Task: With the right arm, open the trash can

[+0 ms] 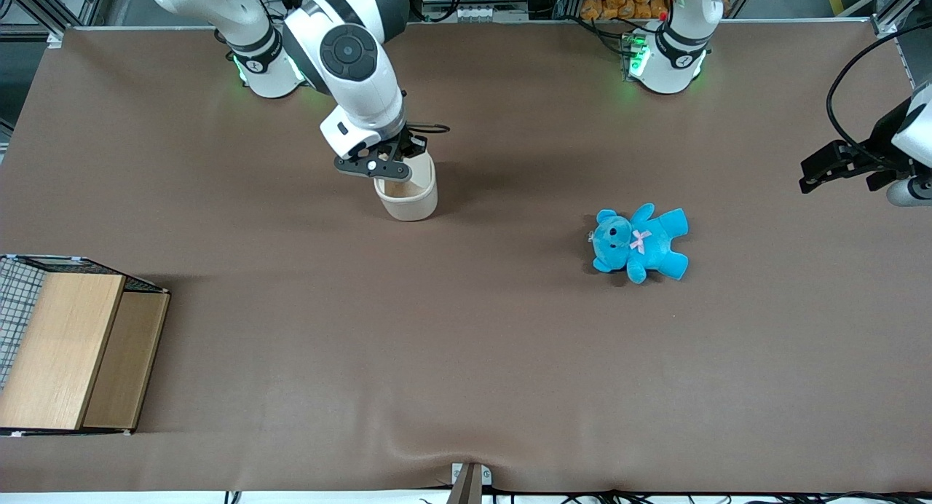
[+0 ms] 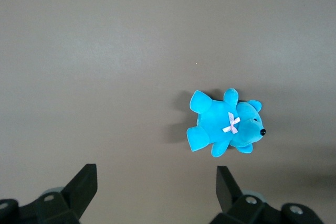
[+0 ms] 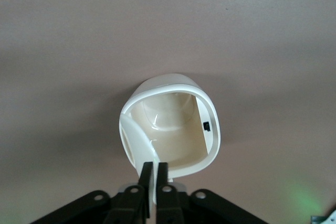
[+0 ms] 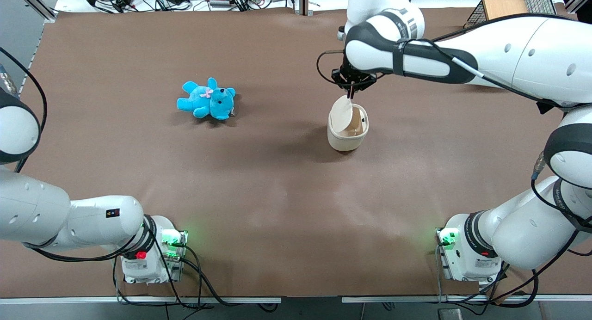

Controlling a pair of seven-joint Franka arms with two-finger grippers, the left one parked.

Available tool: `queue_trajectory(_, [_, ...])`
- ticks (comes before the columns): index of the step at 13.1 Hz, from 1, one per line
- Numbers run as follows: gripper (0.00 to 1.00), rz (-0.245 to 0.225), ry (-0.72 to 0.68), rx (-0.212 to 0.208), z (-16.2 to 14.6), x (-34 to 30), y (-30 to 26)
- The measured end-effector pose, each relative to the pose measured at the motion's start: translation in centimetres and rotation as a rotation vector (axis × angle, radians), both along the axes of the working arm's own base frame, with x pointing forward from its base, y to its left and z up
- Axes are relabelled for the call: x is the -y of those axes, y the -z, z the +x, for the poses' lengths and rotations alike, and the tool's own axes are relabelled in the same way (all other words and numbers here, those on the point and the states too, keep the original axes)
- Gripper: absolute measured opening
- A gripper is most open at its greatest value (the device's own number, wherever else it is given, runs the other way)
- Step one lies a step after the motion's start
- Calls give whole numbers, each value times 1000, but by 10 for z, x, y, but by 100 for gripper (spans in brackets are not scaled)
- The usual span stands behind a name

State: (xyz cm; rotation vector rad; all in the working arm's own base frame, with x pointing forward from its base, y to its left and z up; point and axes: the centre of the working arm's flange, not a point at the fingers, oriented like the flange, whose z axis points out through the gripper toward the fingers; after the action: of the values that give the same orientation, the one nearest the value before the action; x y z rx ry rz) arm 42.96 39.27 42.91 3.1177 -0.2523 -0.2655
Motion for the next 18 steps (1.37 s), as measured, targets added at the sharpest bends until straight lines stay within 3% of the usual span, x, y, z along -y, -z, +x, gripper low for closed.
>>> queue_trajectory(8, [99, 15, 86, -17, 37, 31, -49])
queue_trajectory(15, [100, 27, 215, -47, 96, 130, -80])
queue_trajectory(18, [100, 50, 180, -58, 117, 182, -83])
